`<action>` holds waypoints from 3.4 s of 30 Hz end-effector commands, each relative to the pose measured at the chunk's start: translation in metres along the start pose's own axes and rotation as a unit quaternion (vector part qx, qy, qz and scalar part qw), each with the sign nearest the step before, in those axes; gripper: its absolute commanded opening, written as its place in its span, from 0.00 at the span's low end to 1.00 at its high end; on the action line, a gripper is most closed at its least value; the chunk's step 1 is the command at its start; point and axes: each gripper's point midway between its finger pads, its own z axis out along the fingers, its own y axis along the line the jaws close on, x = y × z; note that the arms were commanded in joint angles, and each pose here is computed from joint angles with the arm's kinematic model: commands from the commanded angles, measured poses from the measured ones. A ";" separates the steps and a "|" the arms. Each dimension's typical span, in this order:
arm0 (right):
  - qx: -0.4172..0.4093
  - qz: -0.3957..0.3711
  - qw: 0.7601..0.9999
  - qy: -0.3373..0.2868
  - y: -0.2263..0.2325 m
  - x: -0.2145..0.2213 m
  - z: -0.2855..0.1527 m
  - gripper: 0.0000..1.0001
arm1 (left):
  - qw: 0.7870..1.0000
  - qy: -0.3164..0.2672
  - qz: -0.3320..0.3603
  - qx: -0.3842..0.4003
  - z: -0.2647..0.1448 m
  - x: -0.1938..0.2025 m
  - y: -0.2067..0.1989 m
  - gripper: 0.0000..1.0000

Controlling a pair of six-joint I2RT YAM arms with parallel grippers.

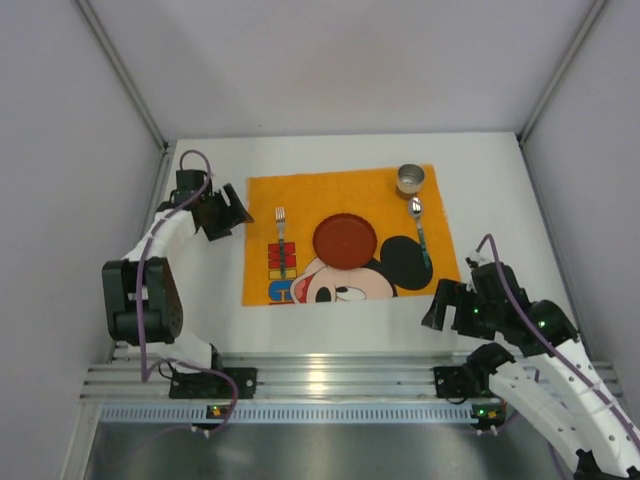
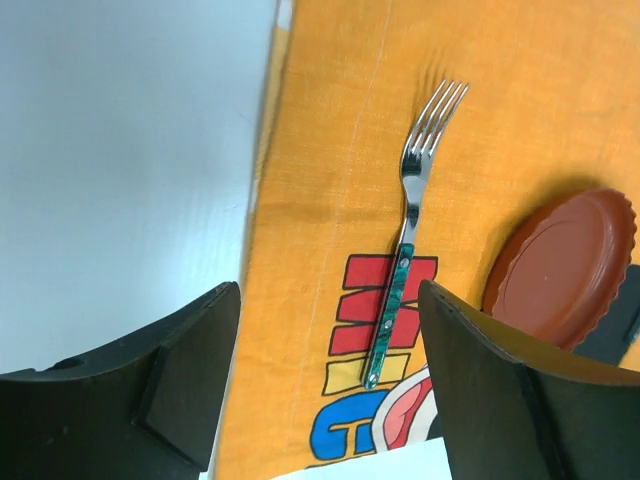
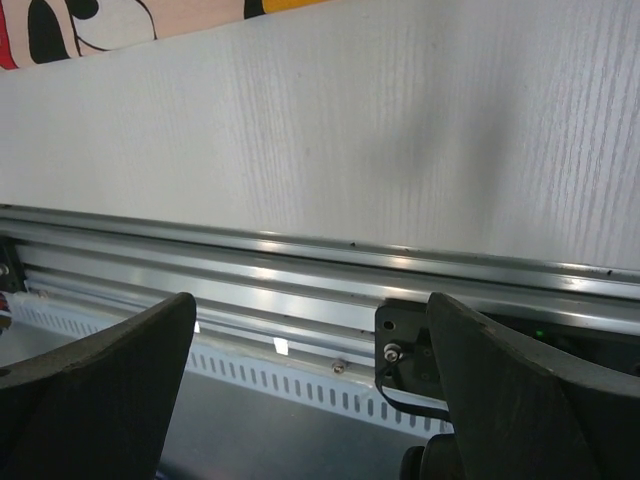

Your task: Set the dinner table for one person

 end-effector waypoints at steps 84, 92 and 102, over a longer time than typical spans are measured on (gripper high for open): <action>-0.123 -0.270 0.918 -0.262 0.203 -0.111 -0.054 1.00 | 0.877 -0.416 0.241 -0.024 -0.014 -0.031 0.052 0.99; -0.128 -0.179 0.903 -0.370 0.147 -0.121 -0.054 1.00 | 0.877 -0.414 0.241 -0.024 -0.013 -0.030 0.052 0.99; 0.027 -0.300 0.877 -0.373 0.155 -0.159 -0.049 1.00 | 0.877 -0.414 0.242 -0.024 -0.013 -0.030 0.051 0.99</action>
